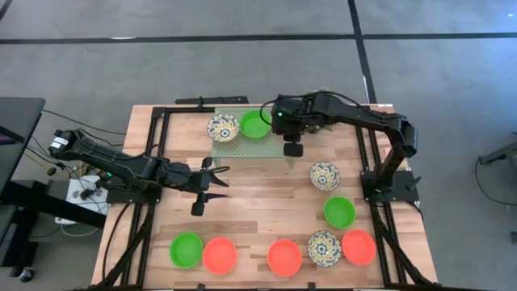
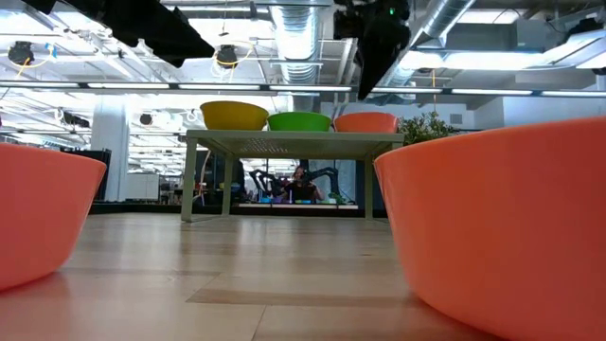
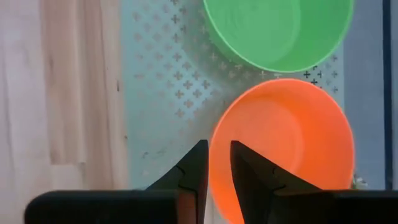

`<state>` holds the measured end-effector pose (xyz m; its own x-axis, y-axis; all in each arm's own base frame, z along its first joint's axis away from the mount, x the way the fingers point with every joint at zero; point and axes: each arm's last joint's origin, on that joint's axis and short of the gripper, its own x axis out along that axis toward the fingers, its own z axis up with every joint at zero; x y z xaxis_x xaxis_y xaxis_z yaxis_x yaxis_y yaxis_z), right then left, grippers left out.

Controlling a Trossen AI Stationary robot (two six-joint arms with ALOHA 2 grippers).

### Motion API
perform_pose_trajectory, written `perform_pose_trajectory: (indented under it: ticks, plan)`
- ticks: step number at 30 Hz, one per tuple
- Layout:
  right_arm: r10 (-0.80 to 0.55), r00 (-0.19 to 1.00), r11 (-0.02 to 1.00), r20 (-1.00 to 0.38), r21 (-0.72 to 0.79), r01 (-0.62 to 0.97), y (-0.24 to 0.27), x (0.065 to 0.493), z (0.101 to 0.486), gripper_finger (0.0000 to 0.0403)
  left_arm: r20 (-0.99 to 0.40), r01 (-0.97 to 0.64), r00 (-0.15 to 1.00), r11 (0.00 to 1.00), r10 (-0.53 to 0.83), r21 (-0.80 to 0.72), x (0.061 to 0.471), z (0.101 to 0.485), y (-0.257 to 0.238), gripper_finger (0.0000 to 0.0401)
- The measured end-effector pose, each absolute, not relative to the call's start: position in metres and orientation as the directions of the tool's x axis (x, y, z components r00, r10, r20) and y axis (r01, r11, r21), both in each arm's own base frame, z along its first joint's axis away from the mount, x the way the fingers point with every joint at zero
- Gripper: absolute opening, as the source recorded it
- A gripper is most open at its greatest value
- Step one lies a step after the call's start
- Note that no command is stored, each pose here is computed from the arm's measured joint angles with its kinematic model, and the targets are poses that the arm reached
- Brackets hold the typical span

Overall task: Pick & Place Mini bowls
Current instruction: Stack the white patterned bowl on the white patterned bowl on the shelf

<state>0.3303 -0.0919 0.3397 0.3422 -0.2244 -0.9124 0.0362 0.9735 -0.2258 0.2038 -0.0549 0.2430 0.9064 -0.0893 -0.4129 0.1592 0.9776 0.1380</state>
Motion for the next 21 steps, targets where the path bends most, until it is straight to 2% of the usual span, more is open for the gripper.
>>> perform_pose_trajectory:
  ticks: [9,18,21]
  plan:
    - [-0.172,0.342,0.985,-0.924,-0.158,0.069,-0.043,0.325,0.373,0.0063,-0.413,0.159,0.906,0.978,-0.089,0.138,0.204,0.243,-0.055,0.0153]
    - [-0.125,0.252,0.991,-0.96,-0.107,0.083,-0.005,0.317,0.371,0.0063,-0.385,0.14,0.918,0.986,-0.093,0.095,0.205,0.246,-0.055,0.0153]
    - [-0.124,0.265,0.99,-0.956,-0.101,0.101,0.002,0.311,0.375,0.0063,-0.369,0.133,0.925,0.988,-0.095,0.081,0.206,0.247,-0.055,0.0153]
